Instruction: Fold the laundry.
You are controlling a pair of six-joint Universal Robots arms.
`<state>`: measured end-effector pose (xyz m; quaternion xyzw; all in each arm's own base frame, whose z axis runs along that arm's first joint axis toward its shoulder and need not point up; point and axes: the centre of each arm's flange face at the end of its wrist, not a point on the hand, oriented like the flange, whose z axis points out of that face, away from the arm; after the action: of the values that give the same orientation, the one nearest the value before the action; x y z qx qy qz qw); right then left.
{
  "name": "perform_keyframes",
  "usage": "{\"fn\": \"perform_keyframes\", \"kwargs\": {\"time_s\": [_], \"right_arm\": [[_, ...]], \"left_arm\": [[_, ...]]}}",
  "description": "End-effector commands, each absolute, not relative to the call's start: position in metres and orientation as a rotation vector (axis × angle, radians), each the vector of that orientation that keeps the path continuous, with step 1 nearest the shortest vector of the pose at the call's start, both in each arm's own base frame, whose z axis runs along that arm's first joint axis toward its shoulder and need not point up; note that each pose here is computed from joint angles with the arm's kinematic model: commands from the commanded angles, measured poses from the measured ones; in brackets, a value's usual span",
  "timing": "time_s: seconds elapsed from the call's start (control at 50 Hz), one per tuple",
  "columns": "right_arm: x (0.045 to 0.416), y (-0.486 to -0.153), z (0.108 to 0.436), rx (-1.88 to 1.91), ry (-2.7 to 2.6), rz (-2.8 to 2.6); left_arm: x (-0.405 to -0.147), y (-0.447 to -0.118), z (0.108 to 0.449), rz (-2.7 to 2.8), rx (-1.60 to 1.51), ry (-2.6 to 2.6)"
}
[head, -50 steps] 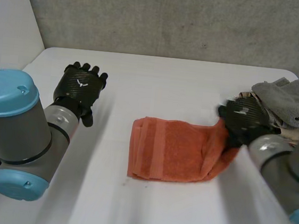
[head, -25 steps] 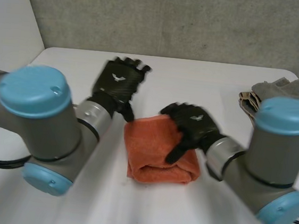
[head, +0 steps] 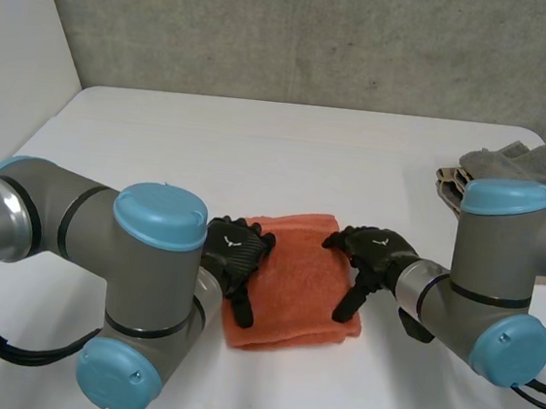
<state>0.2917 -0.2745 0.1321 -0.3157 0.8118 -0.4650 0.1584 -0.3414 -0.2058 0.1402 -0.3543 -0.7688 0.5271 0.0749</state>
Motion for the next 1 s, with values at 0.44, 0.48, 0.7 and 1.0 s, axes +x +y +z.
{"fn": "perform_keyframes", "kwargs": {"time_s": [0.44,0.48,0.7,1.0], "right_arm": [[0.301,-0.179,0.168,-1.117,1.987,-1.723],[0.303,-0.173,0.162,-1.128,1.965,-1.738],[0.314,-0.164,0.124,-1.289,1.892,-1.813],[0.327,-0.184,0.11,-1.323,1.905,-1.837]], "left_arm": [[-0.321,-0.201,0.311,1.695,-1.068,-1.753],[-0.32,-0.202,0.311,1.68,-1.06,-1.759],[-0.319,-0.203,0.311,1.675,-1.054,-1.759],[-0.32,-0.204,0.304,1.653,-1.054,-1.782]]}}
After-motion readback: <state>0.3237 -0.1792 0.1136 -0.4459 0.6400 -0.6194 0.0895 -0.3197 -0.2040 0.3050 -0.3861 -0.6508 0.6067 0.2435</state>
